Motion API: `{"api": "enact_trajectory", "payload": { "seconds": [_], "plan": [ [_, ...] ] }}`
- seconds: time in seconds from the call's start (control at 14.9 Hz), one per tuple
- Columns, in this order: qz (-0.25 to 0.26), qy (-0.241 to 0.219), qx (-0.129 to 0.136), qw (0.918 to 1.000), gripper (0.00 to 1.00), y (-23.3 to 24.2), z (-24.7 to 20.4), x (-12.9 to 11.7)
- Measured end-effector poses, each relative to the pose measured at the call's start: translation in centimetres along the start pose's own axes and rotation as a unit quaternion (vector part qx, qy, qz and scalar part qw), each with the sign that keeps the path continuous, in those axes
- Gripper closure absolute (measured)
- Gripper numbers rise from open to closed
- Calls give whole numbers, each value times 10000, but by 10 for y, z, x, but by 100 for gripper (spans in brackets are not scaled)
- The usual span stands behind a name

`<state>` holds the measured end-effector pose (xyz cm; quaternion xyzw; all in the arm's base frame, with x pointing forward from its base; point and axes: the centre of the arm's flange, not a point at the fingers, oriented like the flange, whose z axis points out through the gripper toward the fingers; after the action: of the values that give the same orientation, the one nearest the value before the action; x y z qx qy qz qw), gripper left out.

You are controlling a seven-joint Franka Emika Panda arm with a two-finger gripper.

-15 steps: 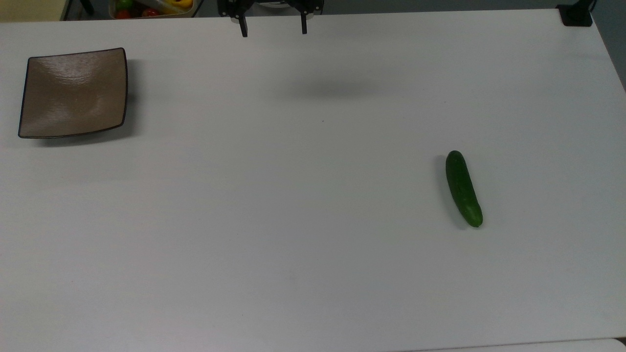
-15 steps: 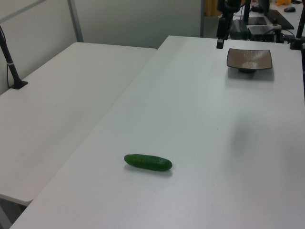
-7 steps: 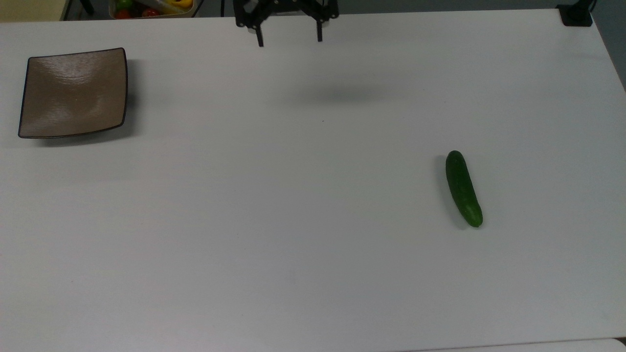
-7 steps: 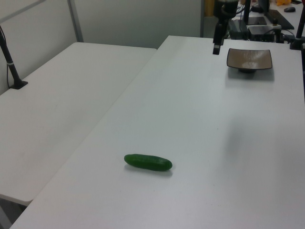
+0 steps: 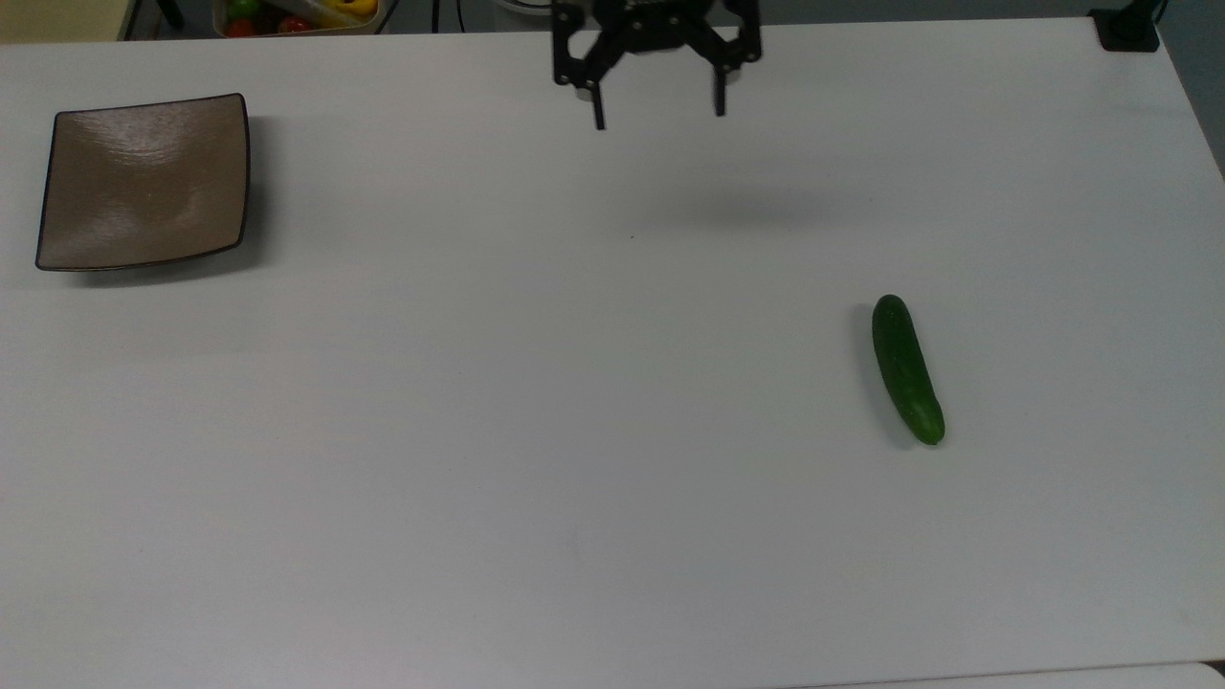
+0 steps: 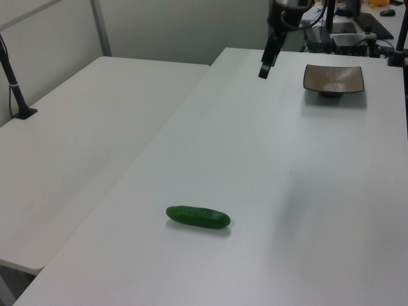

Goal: Cucumber placed on a ceramic plate
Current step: 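Move the open gripper toward the green cucumber, then lower the gripper over the cucumber and close it around the middle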

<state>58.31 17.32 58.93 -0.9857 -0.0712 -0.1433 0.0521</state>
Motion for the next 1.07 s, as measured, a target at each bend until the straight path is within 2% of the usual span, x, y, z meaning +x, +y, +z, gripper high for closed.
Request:
{"api": "enact_trajectory", "payload": {
  "seconds": [0.27,0.67,1.07],
  "plan": [
    [154,162,134,9997,0,-48,36,14],
    [464,511,100,9976,0,-106,116,35],
    [467,843,310,9949,0,-153,181,37]
  ]
}}
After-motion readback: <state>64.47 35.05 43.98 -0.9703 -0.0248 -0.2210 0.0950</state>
